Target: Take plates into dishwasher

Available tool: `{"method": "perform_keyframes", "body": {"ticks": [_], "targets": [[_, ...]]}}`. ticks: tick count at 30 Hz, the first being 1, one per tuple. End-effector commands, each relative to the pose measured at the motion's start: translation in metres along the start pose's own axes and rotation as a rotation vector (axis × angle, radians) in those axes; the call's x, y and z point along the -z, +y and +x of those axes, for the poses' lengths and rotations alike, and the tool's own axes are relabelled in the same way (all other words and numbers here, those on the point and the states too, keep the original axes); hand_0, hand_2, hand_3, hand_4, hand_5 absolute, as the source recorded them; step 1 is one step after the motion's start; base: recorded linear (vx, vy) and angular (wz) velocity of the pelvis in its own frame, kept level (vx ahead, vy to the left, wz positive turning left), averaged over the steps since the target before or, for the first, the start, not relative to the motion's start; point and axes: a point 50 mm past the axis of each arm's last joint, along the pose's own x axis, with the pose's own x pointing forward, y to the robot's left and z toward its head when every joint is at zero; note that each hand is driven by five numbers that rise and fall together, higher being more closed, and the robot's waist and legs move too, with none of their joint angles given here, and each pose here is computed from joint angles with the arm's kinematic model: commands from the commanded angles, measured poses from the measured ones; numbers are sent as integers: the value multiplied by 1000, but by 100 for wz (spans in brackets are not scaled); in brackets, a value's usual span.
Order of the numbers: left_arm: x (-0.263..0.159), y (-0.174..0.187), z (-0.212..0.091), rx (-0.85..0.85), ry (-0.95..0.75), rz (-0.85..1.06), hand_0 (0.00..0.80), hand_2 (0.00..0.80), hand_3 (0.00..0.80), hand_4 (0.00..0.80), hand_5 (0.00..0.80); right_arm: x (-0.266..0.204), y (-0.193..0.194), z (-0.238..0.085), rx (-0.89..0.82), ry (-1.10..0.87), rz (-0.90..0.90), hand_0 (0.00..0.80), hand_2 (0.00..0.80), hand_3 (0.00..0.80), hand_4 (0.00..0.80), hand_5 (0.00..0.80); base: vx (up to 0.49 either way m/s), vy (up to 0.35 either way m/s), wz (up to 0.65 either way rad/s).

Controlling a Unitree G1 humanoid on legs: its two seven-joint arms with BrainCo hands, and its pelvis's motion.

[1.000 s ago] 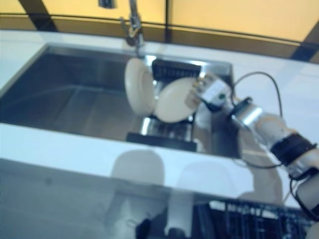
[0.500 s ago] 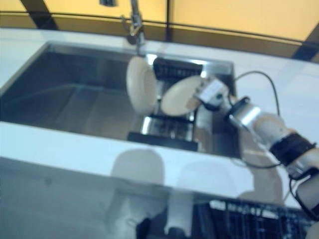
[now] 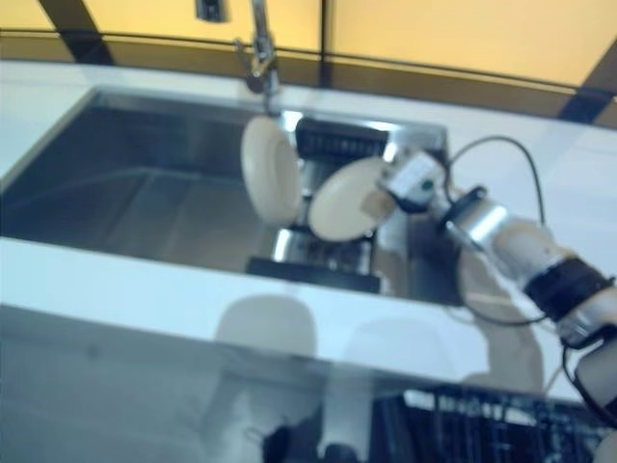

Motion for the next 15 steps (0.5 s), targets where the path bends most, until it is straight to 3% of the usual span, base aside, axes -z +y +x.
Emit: {"method": "perform_keyframes", "body": {"ticks": [1, 15], "targets": [[21, 3, -5, -2, 54, 13, 0, 0, 0, 0, 0, 25, -25, 4, 85, 84, -55, 800, 800, 800, 800, 800, 0, 0, 0], [32, 8, -8, -21, 104, 51, 0, 0, 0, 0, 0, 51, -16, -11, 80, 152, -22, 800, 800, 800, 800, 800, 23, -6, -1]]}}
